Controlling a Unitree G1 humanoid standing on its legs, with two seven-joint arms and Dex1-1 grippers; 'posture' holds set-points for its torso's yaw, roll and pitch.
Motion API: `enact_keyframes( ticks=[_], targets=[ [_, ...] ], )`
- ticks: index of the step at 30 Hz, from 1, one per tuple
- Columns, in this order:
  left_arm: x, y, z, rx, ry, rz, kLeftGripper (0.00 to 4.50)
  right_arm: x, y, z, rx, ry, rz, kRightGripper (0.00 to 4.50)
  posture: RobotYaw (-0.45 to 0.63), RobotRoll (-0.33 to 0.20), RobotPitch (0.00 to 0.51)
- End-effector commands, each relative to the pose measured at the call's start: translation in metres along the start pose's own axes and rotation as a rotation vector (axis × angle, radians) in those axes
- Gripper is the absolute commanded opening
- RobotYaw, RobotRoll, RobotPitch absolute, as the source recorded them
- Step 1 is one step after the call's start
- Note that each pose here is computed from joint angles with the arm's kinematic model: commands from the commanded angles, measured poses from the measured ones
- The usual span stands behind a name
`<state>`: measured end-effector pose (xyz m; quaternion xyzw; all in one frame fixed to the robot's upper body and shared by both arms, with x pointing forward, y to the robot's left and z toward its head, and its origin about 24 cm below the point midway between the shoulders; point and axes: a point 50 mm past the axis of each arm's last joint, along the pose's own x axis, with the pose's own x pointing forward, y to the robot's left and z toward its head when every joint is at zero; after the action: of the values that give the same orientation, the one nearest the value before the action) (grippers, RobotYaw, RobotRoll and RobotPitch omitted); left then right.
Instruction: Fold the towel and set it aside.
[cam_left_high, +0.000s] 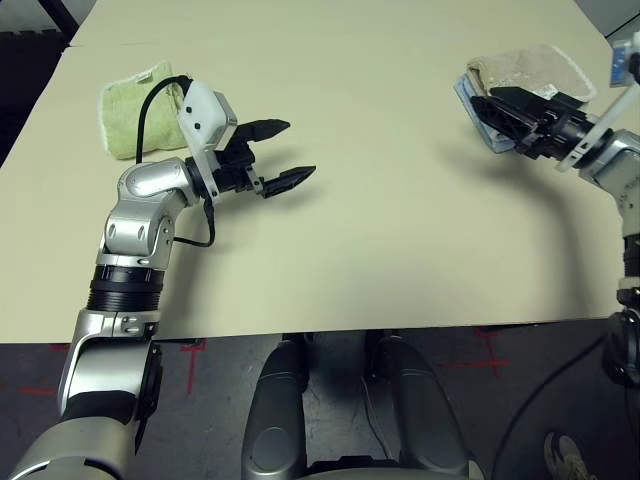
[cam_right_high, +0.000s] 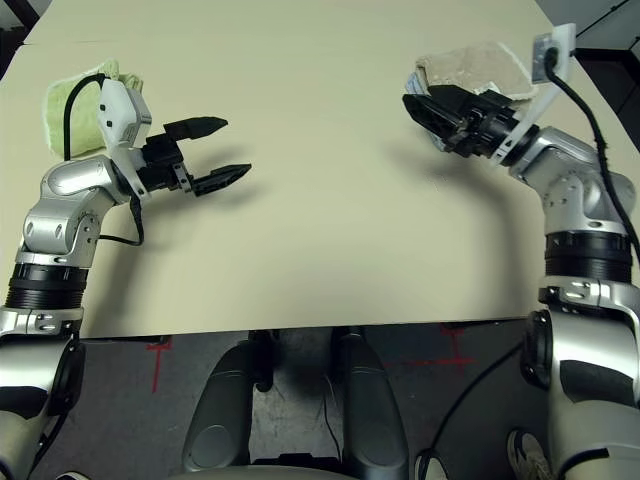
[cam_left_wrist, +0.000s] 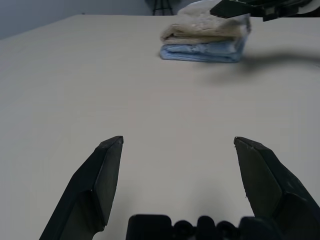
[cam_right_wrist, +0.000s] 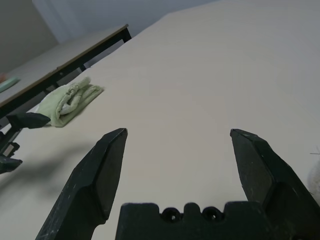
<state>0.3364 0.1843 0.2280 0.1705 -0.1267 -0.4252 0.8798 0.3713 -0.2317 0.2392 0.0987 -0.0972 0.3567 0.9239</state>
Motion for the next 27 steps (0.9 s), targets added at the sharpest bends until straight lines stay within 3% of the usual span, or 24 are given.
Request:
enact_keyframes(
  ticks=[1, 9, 15, 22, 27],
  targets=[
    [0.0, 0.008, -0.002, -0.014, 0.003, 0.122, 4.5, 0.005, -0.009, -0.012, -0.029, -0.021, -0.107, 4.48, 0.06, 0.0, 0.253],
    [0.0, 0.033, -0.026, -0.08, -0.034, 0.698, 4.5, 0.021, -0.009, -0.032, -0.154, -0.23, -0.412, 4.48, 0.05, 0.0, 0.247],
    [-0.013, 0.048, -0.044, -0.095, -0.034, 1.022, 4.5, 0.031, -0.003, -0.048, -0.197, -0.234, -0.495, 4.48, 0.04, 0.0, 0.241],
    [-0.03, 0.057, -0.054, -0.028, -0.01, 1.053, 4.5, 0.024, -0.013, -0.056, -0.251, -0.138, -0.537, 4.48, 0.03, 0.0, 0.247],
    [-0.041, 0.056, -0.061, -0.015, 0.008, 1.01, 4.5, 0.017, -0.016, -0.056, -0.264, -0.16, -0.573, 4.48, 0.02, 0.0, 0.245]
  ],
)
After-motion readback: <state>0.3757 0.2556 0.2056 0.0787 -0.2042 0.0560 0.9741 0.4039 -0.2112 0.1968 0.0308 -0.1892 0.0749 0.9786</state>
